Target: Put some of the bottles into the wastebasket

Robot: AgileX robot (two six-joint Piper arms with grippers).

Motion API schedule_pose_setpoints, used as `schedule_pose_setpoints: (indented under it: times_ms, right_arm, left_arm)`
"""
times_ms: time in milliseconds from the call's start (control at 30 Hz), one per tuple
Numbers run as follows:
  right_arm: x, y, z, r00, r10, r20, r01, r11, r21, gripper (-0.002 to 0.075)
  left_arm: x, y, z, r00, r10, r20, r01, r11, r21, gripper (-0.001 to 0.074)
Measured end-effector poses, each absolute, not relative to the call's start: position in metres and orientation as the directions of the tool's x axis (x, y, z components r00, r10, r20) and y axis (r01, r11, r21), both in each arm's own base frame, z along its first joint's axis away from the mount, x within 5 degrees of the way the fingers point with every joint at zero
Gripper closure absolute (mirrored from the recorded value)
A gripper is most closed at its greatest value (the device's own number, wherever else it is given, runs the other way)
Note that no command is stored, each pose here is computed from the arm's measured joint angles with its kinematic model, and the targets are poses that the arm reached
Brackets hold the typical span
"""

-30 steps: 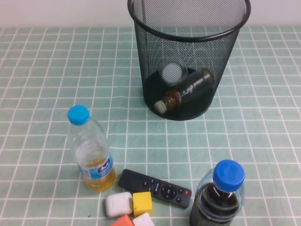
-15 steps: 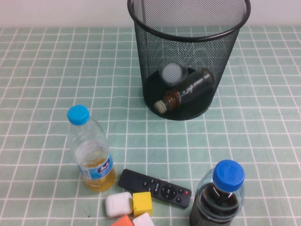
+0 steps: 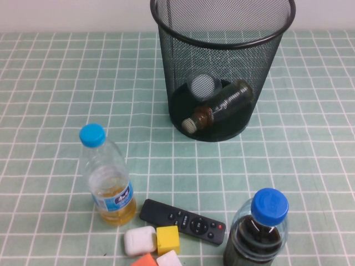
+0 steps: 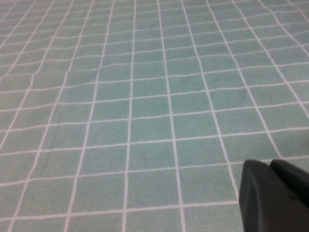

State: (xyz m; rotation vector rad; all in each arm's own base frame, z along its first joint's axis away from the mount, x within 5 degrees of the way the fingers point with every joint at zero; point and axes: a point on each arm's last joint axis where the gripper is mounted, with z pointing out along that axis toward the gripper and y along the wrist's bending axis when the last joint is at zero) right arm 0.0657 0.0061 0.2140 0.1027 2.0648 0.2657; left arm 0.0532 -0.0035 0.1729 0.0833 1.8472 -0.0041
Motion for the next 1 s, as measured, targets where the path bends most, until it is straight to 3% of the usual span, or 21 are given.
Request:
schedule_pose_setpoints:
  times_ms: [167,300,567,833,1000]
  right_arm:
    - [0.066,0.0,0.225,-0.318,0.118,-0.941,-0.061,0.988,0.144,0.0734]
    - [0.064,-0.007,0.238,-0.156,0.134,-0.979,0.039,0.991,0.13,0.0734]
    - [0.054,-0.015,0.238,-0.009,0.148,-0.989,0.173,0.974,0.144,0.0734]
    - [0.054,-0.014,0.201,-0.04,0.147,-0.988,0.172,0.975,0.138,0.0734]
    - [0.055,-0.011,0.199,-0.022,0.148,-0.989,0.135,0.98,0.144,0.0734]
  left_arm:
    - [0.053,-0.004,0.173,-0.271,0.055,-0.961,0.059,0.997,0.041,0.0739]
    - [0.053,-0.004,0.173,-0.271,0.055,-0.961,0.059,0.997,0.041,0.0739]
    - [0.053,-0.004,0.173,-0.271,0.056,-0.961,0.059,0.997,0.042,0.0739]
    - [0.053,-0.004,0.173,-0.273,0.056,-0.96,0.06,0.997,0.042,0.0739]
    - [0.053,-0.004,0.173,-0.273,0.056,-0.96,0.06,0.997,0.042,0.0739]
